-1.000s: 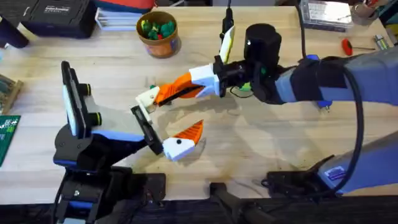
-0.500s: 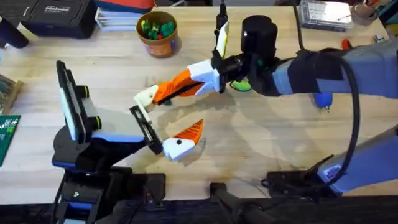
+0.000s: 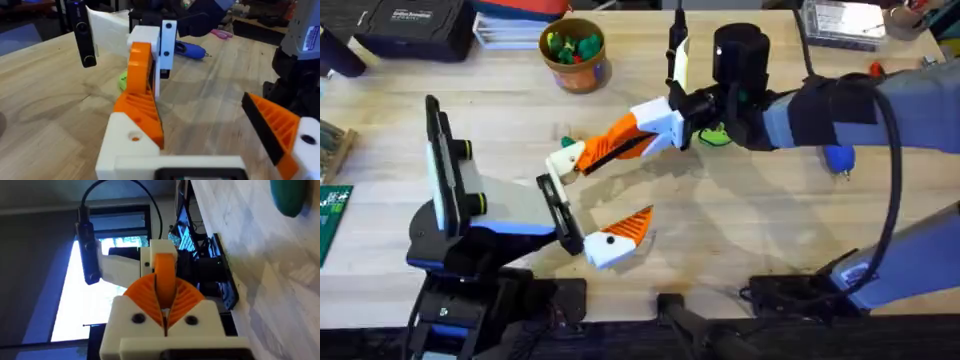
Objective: Pick up the gripper from the table and insert it into the empty holder that is missing its gripper. Then pick up a screw, insert it into the mounting hole, and use the screwdriver to tighten it. Finally, clean up the table by picking up the vegetable and placing it into the bucket.
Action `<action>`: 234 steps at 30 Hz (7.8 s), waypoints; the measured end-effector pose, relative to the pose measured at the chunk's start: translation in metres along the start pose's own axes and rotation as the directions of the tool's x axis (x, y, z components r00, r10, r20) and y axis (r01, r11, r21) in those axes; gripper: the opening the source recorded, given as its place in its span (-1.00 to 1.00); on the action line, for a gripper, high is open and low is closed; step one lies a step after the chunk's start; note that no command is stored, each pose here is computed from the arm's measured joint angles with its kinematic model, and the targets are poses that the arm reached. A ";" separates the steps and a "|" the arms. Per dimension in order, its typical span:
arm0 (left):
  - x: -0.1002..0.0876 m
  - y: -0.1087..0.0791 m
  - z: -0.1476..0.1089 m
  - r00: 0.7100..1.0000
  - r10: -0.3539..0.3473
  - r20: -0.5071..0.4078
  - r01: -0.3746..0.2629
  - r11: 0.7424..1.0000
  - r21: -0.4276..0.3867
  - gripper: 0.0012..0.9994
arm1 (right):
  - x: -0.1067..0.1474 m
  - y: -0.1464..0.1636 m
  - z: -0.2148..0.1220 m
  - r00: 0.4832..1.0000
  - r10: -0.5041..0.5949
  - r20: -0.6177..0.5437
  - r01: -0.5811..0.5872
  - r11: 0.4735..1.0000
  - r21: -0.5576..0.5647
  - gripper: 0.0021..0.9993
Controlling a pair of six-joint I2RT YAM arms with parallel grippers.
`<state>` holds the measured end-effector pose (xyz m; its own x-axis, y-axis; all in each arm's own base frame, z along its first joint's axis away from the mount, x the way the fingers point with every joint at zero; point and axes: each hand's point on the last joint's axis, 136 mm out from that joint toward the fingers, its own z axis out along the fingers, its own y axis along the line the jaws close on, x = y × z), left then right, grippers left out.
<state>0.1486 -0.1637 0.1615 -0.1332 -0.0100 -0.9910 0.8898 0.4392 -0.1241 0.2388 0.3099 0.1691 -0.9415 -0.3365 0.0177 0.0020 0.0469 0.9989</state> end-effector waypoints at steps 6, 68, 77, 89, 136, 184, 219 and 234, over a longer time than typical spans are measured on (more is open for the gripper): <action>0.000 0.003 0.000 1.000 -0.005 0.001 0.005 1.000 -0.015 0.97 | -0.003 -0.003 0.009 1.000 -0.001 0.024 0.001 1.000 0.018 -0.99; -0.002 0.035 -0.005 0.998 -0.058 0.022 0.061 0.980 -0.190 0.98 | -0.027 -0.006 0.049 0.974 -0.084 0.209 0.060 0.991 0.118 -0.79; -0.002 0.027 -0.003 0.999 -0.045 0.014 0.047 0.988 -0.146 0.97 | -0.023 -0.005 0.048 0.980 -0.086 0.180 0.067 0.992 0.110 -0.63; -0.002 0.021 -0.003 1.000 -0.029 0.009 0.030 0.993 -0.118 0.97 | -0.020 -0.005 0.047 0.983 -0.084 0.164 0.067 0.992 0.106 -0.38; 0.001 -0.003 0.000 1.000 -0.022 -0.008 0.022 1.000 0.016 0.97 | -0.071 0.010 -0.161 0.713 -0.589 0.380 0.002 0.544 0.839 0.99; 0.001 -0.003 0.000 1.000 -0.022 -0.008 0.022 1.000 0.016 0.97 | -0.038 -0.111 -0.183 0.911 -0.397 -0.114 0.097 -0.062 0.993 -0.31; 0.001 -0.003 0.000 1.000 -0.022 -0.008 0.022 1.000 0.016 0.97 | -0.042 -0.119 -0.177 0.914 -0.386 -0.128 0.111 -0.066 0.992 -0.99; 0.001 -0.003 0.000 1.000 -0.022 -0.008 0.022 1.000 0.017 0.97 | -0.027 -0.020 -0.171 0.874 -0.471 -0.122 0.119 -0.037 0.992 -0.99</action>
<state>0.1460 -0.1651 0.1605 -0.1562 -0.0122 -0.9877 0.8938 0.4239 -0.1466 0.3213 0.1572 0.1563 -0.7823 -0.4307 -0.4500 -0.4461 0.8916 -0.0779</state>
